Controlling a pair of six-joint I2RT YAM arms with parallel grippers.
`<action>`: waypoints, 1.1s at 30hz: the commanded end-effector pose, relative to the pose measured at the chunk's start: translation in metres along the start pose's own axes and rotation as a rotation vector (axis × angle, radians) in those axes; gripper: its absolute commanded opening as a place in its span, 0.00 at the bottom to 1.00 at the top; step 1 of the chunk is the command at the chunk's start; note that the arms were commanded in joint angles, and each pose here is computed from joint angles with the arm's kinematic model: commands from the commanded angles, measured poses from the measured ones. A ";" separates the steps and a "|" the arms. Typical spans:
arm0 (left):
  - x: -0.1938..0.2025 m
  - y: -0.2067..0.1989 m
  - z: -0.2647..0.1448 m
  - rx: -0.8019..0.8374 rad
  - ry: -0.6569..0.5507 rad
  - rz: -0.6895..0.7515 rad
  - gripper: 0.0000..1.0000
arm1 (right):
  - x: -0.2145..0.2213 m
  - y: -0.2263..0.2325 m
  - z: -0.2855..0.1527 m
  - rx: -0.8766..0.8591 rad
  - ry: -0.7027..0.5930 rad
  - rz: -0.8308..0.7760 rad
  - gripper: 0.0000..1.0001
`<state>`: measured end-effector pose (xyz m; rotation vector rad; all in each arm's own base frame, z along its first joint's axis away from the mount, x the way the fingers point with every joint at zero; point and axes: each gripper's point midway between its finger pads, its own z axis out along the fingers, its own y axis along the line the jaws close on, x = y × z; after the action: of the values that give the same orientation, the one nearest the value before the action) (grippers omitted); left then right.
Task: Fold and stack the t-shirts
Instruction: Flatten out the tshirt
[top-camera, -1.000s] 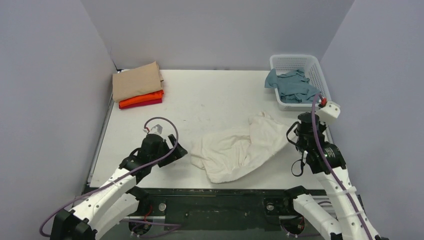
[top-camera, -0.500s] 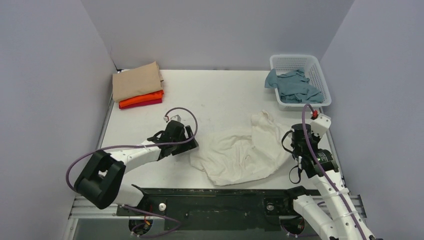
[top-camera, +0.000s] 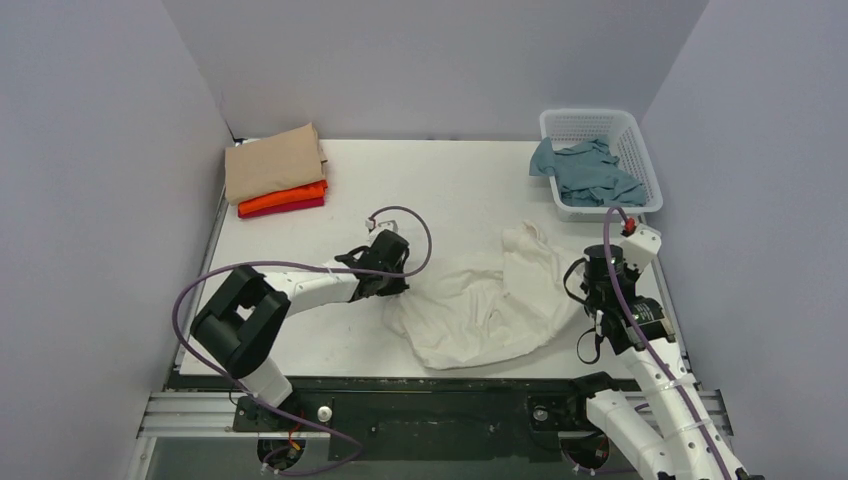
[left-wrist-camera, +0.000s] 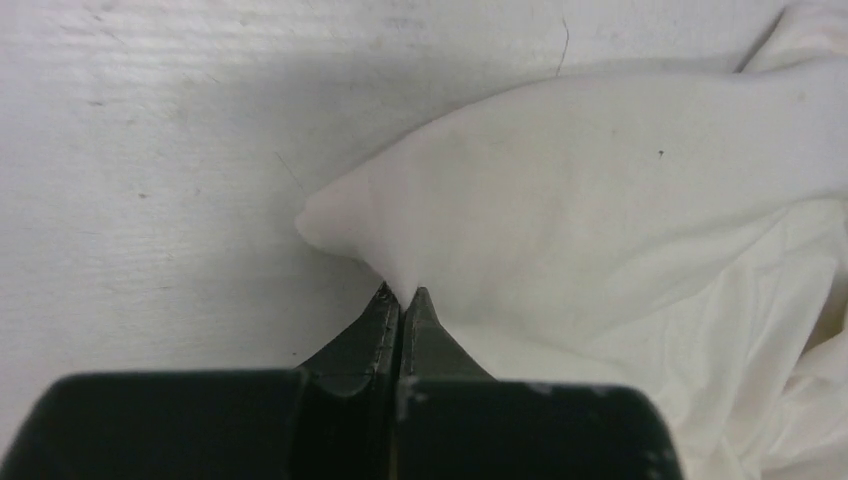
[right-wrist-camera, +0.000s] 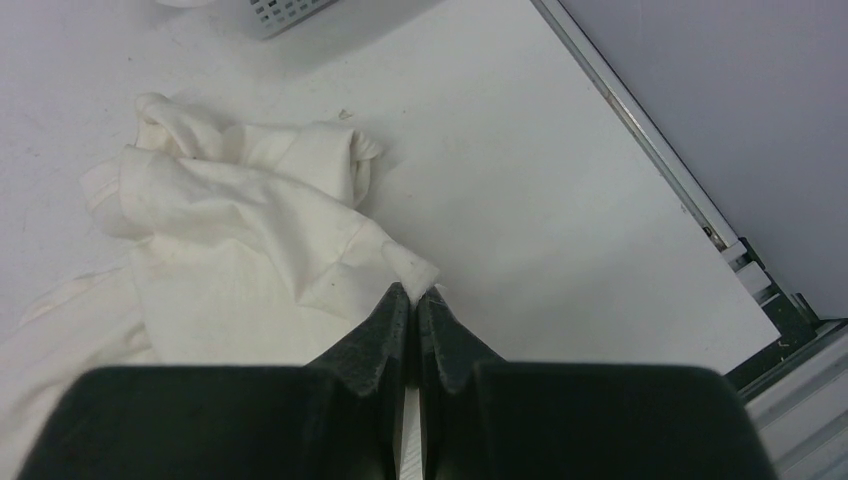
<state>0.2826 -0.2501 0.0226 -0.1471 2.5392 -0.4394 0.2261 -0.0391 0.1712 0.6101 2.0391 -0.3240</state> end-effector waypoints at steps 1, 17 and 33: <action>-0.069 0.000 -0.034 -0.113 -0.206 -0.030 0.00 | -0.035 0.004 -0.004 -0.002 -0.068 0.034 0.00; -0.243 0.035 -0.350 0.018 -0.935 -0.275 0.00 | -0.201 0.022 -0.118 -0.338 -0.389 0.263 0.00; -0.275 0.022 -0.459 0.114 -1.161 -0.253 0.00 | -0.296 0.033 -0.189 -0.488 -0.553 0.260 0.00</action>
<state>0.2393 -0.0450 0.5095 -0.5217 1.3586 -0.4948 0.1923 -0.0120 0.5275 0.4317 1.3513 0.2187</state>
